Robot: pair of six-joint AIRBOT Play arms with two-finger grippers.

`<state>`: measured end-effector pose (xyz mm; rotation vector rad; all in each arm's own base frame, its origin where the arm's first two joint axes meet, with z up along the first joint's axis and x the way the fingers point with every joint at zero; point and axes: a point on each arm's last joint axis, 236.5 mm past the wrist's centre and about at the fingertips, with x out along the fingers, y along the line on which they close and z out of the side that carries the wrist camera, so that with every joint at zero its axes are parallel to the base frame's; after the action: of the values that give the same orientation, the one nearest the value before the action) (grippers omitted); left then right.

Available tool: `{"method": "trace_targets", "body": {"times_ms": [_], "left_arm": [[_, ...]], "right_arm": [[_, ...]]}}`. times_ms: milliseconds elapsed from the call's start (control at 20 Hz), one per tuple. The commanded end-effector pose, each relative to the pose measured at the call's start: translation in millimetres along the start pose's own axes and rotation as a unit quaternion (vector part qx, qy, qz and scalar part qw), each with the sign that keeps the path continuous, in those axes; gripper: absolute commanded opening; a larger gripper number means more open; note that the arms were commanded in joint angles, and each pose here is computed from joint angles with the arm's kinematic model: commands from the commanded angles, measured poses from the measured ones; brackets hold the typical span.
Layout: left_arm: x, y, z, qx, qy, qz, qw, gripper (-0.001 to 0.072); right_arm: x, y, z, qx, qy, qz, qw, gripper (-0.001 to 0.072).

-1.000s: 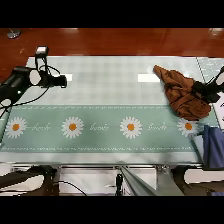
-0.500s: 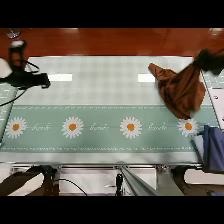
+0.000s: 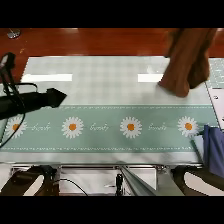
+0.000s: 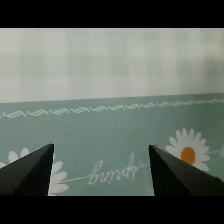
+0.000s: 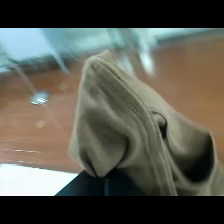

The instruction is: Fold the shirts.

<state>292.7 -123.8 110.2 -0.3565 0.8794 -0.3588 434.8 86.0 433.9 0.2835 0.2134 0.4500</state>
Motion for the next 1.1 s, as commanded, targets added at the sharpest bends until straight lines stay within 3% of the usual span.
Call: {"method": "trace_targets", "body": {"times_ms": [0, 300, 450, 650, 800, 850, 900, 1050], "left_arm": [[1.7, -17.5, -13.2, -0.005, 0.004, -0.038, 0.999, 0.0701], [2.4, 6.9, -13.1, 0.052, 0.004, 0.013, 0.999, 0.0701], [-2.4, 41.3, -7.3, 0.022, -0.004, 0.075, 0.997, 0.0701], [-2.8, 40.9, -6.9, -0.005, -0.004, 0.065, 0.998, 0.0700], [-1.3, 39.5, -7.2, -0.009, -0.003, 0.060, 0.998, 0.0700], [-0.8, 39.8, -7.5, -0.010, -0.002, 0.061, 0.998, 0.0700], [0.1, 40.3, -8.0, -0.010, 0.000, 0.061, 0.998, 0.0701], [2.2, 41.4, -12.1, -0.011, 0.011, 0.062, 0.998, 0.0701]], "right_arm": [[-27.5, 75.0, 7.6, -0.073, -0.004, 0.053, 0.996, 0.0025], [-19.4, 114.8, -100.9, -0.158, 0.149, 0.078, 0.973, 0.0025], [21.1, 124.1, -236.9, -0.102, 0.283, 0.105, 0.948, 0.0025], [50.8, 164.4, -415.5, 0.053, 0.381, 0.128, 0.914, 0.0026], [61.3, 194.7, -488.8, 0.125, 0.438, 0.135, 0.880, 0.0030], [63.5, 202.7, -501.8, 0.146, 0.448, 0.139, 0.871, 0.0204], [61.5, 213.5, -508.5, 0.168, 0.459, 0.157, 0.858, 0.0599], [70.9, 194.7, -468.3, 0.155, 0.452, 0.186, 0.859, 0.0617]]}}
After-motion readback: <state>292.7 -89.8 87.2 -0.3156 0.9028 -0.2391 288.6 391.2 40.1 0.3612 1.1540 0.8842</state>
